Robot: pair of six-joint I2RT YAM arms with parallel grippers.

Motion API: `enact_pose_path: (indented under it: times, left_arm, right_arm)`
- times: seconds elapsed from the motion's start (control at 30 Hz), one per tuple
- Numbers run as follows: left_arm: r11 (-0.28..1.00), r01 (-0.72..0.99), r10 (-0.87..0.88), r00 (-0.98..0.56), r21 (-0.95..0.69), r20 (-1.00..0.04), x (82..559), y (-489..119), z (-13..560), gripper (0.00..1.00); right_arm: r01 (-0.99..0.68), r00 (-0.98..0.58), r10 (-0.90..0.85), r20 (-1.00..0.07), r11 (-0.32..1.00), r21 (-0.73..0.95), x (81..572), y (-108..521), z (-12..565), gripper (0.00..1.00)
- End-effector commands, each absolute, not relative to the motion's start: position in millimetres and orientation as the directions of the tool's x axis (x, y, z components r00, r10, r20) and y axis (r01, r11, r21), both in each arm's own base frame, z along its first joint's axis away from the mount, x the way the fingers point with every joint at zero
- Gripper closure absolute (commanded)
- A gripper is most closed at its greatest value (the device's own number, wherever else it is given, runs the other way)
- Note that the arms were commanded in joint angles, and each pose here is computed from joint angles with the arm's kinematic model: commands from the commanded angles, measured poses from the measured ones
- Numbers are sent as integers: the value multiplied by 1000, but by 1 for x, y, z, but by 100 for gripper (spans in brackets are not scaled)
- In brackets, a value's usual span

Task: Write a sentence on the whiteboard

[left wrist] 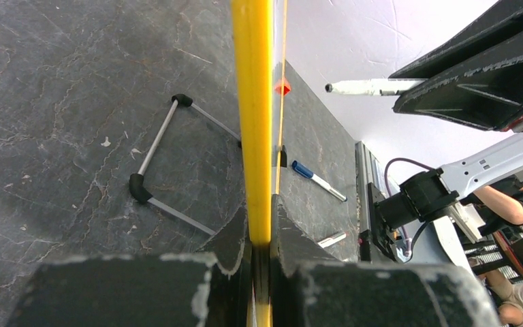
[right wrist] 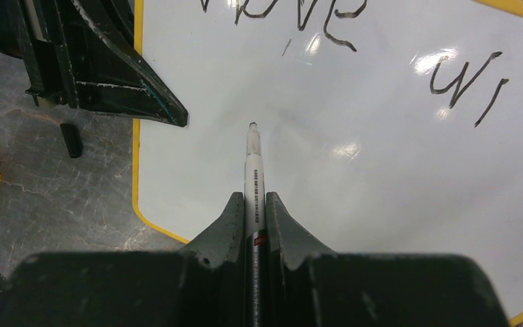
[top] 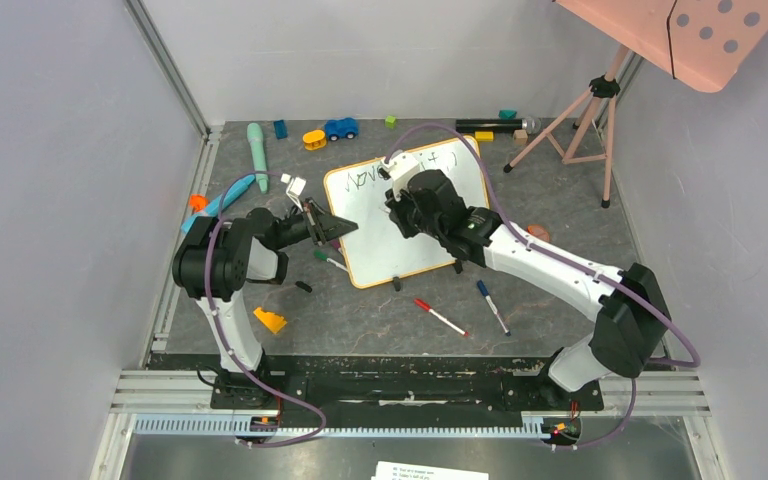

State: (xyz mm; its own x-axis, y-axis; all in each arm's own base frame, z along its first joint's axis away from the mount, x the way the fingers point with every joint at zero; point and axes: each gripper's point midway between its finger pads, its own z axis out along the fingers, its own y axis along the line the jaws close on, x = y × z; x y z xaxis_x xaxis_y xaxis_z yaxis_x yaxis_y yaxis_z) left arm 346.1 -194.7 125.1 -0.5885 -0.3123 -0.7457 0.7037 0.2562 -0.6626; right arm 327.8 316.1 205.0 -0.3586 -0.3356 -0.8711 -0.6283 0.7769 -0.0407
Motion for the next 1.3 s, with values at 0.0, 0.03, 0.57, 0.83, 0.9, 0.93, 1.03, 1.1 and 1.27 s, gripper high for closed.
enact_pose_path:
  times: [0.0,0.03,0.57,0.83,0.9,0.93,1.03,1.1,1.27]
  left_arm:
    - [401,760,-325,-404,-512,-855,374,-183,124,98]
    - [394,765,-321,-405,-510,-856,374,-184,124,98]
    - [313,810,-281,-420,-496,-863,366,-192,123,98]
    - [327,807,-284,-412,-491,-866,365,-192,122,98]
    - [327,806,-284,-414,-494,-865,365,-192,121,98]
    - [325,806,-284,-416,-495,-864,365,-192,121,98]
    - [324,805,-284,-418,-497,-863,364,-192,121,98]
    - [326,803,-285,-420,-500,-861,364,-192,120,98]
    - [333,795,-292,-424,-507,-857,364,-191,120,98]
  right_arm:
    - [-597,-284,-271,-920,800,-51,336,315,237,100]
    - [-593,-284,-271,-920,803,-53,337,314,237,100]
    - [-621,-296,-305,-905,782,-60,343,326,235,100]
    - [-655,-285,-334,-898,752,-72,344,335,232,100]
    - [-668,-289,-344,-893,741,-69,342,338,229,100]
    - [-669,-292,-349,-891,740,-70,342,337,228,100]
    - [-673,-297,-365,-882,736,-79,336,335,222,100]
    - [-675,-294,-371,-881,733,-84,334,336,221,100]
    - [-680,-287,-394,-873,726,-104,330,342,220,100]
